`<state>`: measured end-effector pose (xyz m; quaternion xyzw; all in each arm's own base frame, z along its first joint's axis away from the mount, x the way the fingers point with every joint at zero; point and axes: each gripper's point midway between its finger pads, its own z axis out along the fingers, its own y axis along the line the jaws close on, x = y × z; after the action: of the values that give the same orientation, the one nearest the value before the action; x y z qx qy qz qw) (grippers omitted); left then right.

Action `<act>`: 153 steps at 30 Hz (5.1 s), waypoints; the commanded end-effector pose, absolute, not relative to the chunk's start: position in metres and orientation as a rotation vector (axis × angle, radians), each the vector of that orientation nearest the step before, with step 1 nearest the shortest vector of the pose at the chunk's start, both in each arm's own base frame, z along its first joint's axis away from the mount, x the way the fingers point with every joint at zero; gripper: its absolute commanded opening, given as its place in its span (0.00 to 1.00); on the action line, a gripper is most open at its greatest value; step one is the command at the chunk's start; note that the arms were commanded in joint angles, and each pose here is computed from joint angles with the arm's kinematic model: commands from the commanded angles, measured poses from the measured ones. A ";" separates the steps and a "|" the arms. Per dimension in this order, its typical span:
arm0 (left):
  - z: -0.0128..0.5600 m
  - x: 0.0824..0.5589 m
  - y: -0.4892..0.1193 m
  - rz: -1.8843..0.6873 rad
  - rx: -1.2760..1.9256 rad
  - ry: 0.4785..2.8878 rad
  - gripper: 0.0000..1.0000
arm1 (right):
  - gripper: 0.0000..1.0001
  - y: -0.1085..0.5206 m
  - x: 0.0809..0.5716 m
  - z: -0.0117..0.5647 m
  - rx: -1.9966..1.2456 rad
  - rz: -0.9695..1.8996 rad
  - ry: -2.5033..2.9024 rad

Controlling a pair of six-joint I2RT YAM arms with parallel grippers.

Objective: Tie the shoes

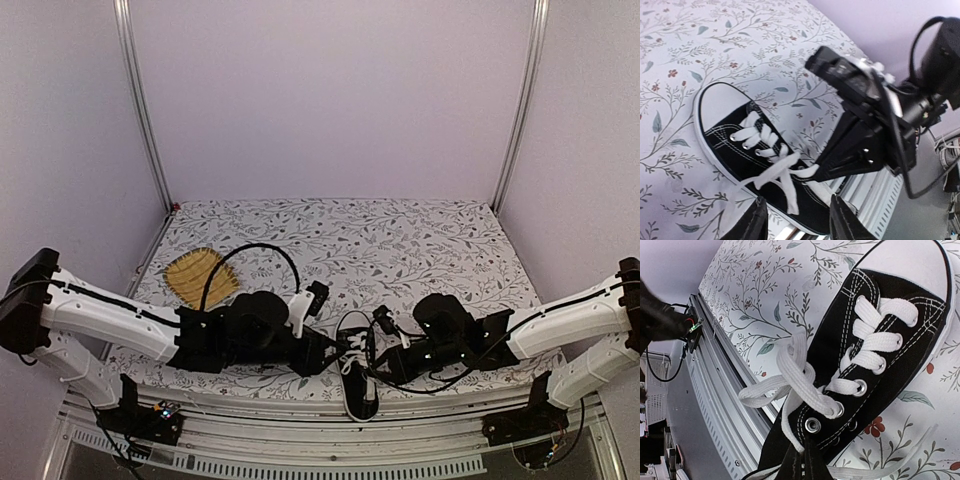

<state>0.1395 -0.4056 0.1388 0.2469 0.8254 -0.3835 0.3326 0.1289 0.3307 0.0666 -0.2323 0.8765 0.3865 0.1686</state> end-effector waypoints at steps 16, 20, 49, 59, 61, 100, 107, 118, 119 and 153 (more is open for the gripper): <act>0.093 0.173 -0.422 -0.933 0.795 2.191 0.42 | 0.02 0.332 0.130 0.069 -0.642 1.096 2.497; 0.088 0.175 -0.424 -0.930 0.808 2.198 0.39 | 0.02 0.332 0.131 0.070 -0.644 1.097 2.494; 0.082 0.183 -0.428 -0.932 0.797 2.185 0.00 | 0.02 0.327 0.139 0.089 -0.577 1.067 2.472; 0.089 0.182 -0.427 -0.968 0.780 2.161 0.00 | 0.02 0.339 0.151 0.097 -0.569 1.031 2.460; 0.088 0.182 -0.427 -0.969 0.776 2.162 0.00 | 0.02 0.343 0.153 0.094 -0.577 1.024 2.468; 0.096 0.152 -0.432 -1.122 0.804 2.113 0.00 | 0.02 0.357 0.174 0.056 -0.379 0.917 2.603; 0.080 0.143 -0.441 -1.157 0.866 2.153 0.00 | 0.02 0.353 0.175 0.059 -0.347 0.925 2.591; 0.088 0.168 -0.421 -1.005 0.740 2.167 0.14 | 0.02 0.348 0.170 0.057 -0.358 0.939 2.591; 0.090 0.171 -0.418 -0.997 0.724 2.162 0.18 | 0.02 0.348 0.169 0.057 -0.359 0.939 2.592; 0.080 0.196 -0.433 -1.205 0.487 2.251 0.38 | 0.02 0.347 0.169 0.057 -0.363 0.937 2.590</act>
<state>0.1899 -0.4309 0.0796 0.1951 0.8378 -0.4322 0.2706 0.1688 0.3532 0.0581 -0.1328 0.9146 0.3398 0.1744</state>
